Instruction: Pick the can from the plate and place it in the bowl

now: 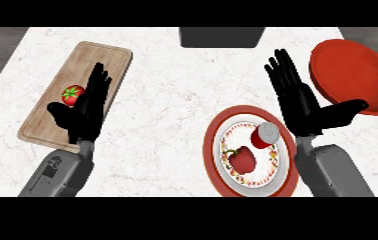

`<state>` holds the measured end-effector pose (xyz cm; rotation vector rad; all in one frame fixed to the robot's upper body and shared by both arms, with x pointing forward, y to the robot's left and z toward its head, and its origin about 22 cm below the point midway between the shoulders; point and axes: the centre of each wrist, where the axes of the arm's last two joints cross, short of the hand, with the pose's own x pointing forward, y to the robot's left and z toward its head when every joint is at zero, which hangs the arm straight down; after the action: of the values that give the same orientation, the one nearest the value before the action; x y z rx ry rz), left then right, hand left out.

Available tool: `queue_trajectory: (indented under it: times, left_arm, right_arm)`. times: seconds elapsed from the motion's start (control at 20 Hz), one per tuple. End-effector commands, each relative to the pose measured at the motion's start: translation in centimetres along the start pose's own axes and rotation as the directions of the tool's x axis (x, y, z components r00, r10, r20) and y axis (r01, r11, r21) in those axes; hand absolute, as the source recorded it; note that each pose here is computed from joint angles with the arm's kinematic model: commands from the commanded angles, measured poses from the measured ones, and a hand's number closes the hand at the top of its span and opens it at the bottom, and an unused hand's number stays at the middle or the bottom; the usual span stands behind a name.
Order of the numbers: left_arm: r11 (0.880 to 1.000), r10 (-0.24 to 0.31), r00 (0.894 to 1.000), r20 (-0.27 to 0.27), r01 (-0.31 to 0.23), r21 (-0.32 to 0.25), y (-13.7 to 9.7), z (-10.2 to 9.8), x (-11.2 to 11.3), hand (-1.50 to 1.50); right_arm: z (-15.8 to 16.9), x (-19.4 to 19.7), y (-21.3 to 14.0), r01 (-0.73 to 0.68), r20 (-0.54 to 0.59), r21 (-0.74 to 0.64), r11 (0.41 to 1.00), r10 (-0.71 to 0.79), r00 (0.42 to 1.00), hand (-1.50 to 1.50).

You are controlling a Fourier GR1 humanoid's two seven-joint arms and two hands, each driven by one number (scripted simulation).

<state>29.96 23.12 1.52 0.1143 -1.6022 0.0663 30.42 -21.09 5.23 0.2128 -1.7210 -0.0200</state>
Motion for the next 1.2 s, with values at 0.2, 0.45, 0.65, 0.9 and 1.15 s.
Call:
queue_trajectory:
  times: [0.2, 0.45, 0.65, 0.9, 1.15]
  left_arm:
    - [0.977, -0.199, 0.980, 0.003, 0.198, 0.078, 6.5, 0.3, 0.5, 0.00]
    - [0.967, -0.225, 0.974, -0.037, 0.228, 0.115, 8.1, 0.2, 1.4, 0.00]
    - [0.959, -0.250, 0.967, -0.046, 0.254, 0.123, 9.6, 1.6, 1.2, 0.00]
    - [0.972, -0.217, 0.975, -0.043, 0.220, 0.085, 9.4, 1.4, 3.2, 0.00]
    - [0.971, -0.229, 0.973, -0.017, 0.230, 0.064, 8.6, 1.1, 3.2, 0.00]
  right_arm:
    - [-1.2, 9.2, -3.1, -0.487, 0.326, 0.077, 0.870, 0.439, 0.837, 1.50]
    - [3.6, 4.7, -12.2, -0.835, -0.222, -0.168, 0.524, 0.805, 0.550, -1.50]
    - [9.4, 3.7, -7.6, -0.853, -0.101, -0.163, 0.496, 0.851, 0.515, -1.50]
    - [14.7, 5.5, -4.6, -0.894, -0.160, -0.151, 0.423, 0.882, 0.444, -1.50]
    - [15.3, 10.6, -2.0, -0.906, -0.213, -0.172, 0.387, 0.883, 0.418, -1.50]
